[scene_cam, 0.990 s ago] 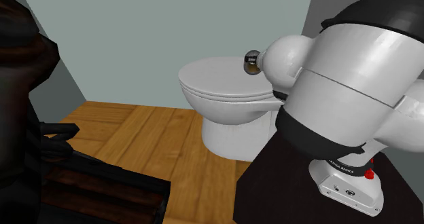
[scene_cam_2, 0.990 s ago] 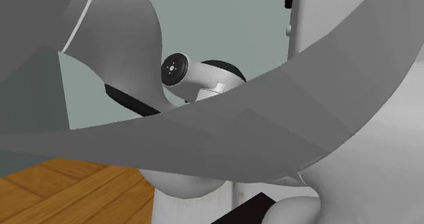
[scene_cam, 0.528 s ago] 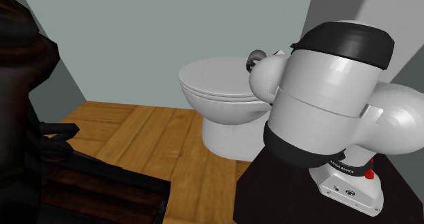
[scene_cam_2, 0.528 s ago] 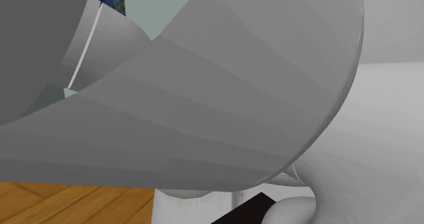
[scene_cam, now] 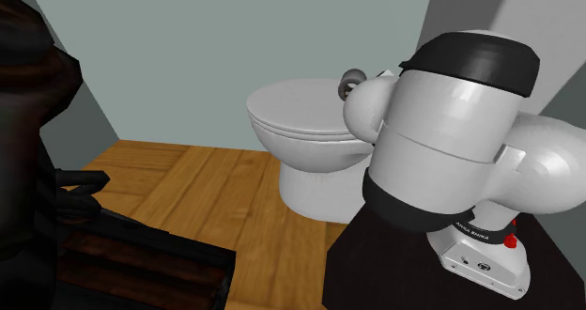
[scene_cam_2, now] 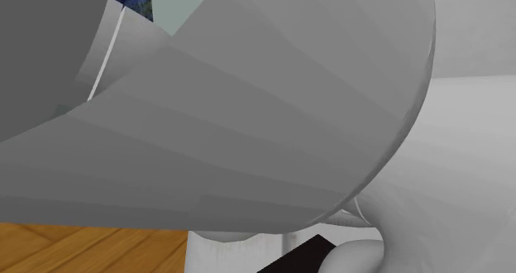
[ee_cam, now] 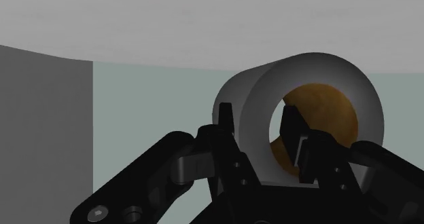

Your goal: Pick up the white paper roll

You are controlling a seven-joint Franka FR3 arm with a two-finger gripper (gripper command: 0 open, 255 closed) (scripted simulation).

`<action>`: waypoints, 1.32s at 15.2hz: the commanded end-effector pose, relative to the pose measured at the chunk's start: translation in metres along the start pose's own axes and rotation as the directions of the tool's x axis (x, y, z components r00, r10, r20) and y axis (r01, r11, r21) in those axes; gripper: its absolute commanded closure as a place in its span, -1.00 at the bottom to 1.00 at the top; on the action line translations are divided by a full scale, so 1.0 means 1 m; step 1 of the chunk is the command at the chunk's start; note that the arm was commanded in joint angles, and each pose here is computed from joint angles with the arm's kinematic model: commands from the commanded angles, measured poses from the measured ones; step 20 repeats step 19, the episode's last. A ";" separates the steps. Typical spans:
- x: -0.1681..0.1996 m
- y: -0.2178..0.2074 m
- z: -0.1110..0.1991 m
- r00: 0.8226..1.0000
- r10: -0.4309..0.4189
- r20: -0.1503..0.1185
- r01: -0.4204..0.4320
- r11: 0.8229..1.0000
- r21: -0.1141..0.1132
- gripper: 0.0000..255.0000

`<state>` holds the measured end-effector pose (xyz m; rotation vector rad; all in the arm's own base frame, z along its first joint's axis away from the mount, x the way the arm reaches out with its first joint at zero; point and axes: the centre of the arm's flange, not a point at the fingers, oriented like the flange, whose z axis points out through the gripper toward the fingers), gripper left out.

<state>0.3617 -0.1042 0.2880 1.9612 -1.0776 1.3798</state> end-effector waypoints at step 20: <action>0.073 -0.002 -0.029 1.000 -0.005 0.004 0.005 1.000 0.000 1.00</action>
